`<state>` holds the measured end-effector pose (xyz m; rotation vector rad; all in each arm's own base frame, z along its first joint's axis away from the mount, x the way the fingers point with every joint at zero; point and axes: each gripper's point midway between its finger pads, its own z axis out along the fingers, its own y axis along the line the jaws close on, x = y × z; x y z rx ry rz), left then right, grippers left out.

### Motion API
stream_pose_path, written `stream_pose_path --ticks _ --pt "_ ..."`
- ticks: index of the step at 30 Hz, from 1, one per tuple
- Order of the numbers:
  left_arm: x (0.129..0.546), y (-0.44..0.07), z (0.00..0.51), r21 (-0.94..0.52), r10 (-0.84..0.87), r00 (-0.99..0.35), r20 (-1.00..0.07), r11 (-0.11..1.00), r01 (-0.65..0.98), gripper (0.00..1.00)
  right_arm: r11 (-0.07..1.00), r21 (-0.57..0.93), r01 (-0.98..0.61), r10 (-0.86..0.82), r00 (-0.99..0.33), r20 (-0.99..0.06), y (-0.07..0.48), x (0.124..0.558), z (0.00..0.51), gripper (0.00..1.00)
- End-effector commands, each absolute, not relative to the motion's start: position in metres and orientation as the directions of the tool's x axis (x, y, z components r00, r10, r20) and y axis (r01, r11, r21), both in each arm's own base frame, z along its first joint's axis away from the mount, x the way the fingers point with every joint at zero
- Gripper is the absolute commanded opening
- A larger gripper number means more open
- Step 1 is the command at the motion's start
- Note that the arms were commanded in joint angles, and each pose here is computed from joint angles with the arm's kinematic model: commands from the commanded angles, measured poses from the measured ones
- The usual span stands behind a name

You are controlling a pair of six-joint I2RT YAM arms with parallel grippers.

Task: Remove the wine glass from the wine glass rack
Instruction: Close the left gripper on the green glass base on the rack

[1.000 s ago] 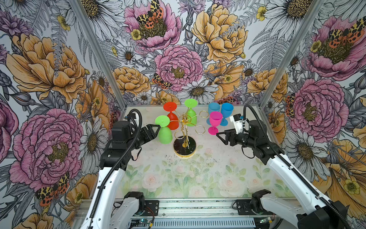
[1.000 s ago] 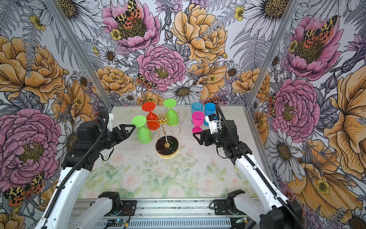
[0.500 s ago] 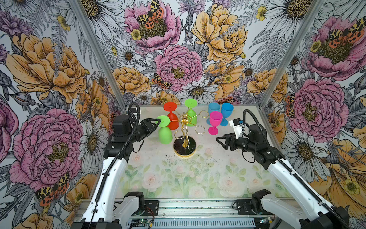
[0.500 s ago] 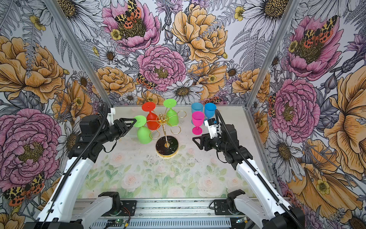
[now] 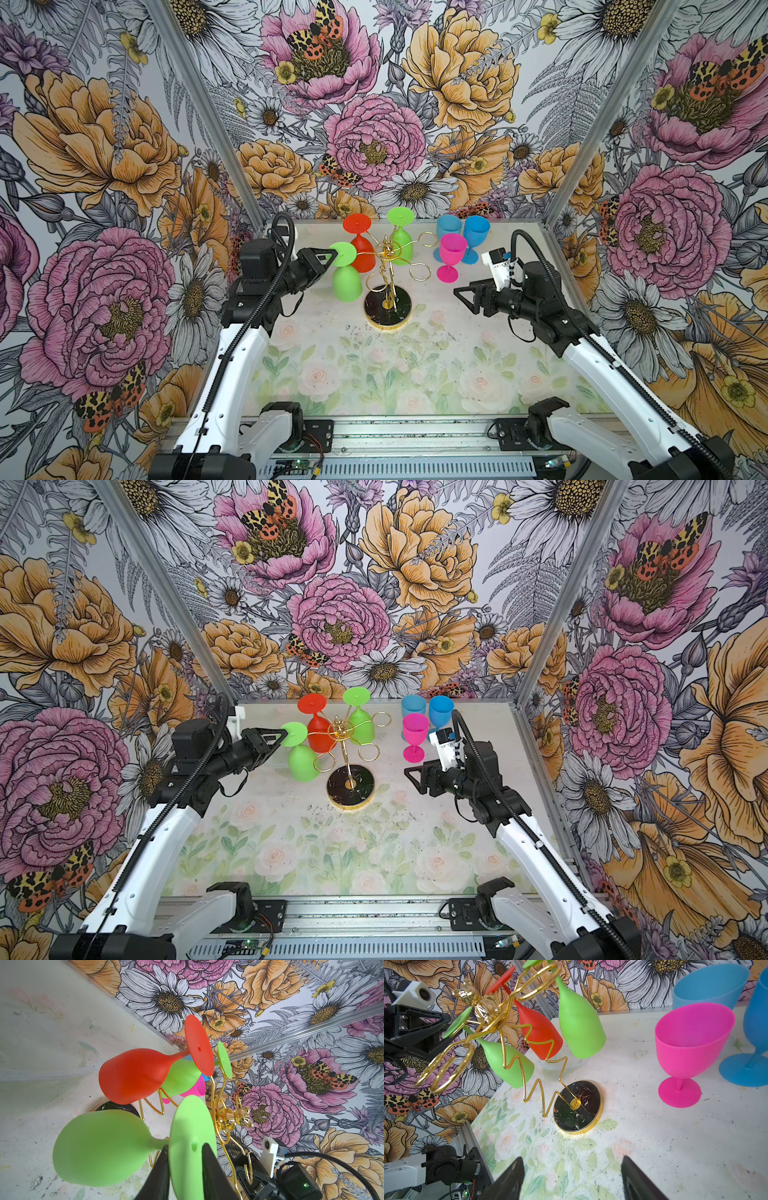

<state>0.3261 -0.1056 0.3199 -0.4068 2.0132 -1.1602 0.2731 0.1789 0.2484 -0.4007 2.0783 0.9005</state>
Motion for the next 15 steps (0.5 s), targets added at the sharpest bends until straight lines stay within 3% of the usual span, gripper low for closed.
stream_pose_path --ticks 1,15 --pt "0.3257 -0.1067 0.3251 -0.845 -0.595 -0.658 -0.462 0.521 0.122 0.23 0.693 0.452 -0.562 0.035 -0.600 -0.799 0.1796 0.2706 0.2512 0.74" --pt "0.3236 -0.1109 0.3307 -0.871 -0.607 -0.671 -0.425 0.476 0.121 0.05 0.694 0.446 -0.566 0.031 -0.595 -0.803 0.1794 0.2696 0.2512 0.73"
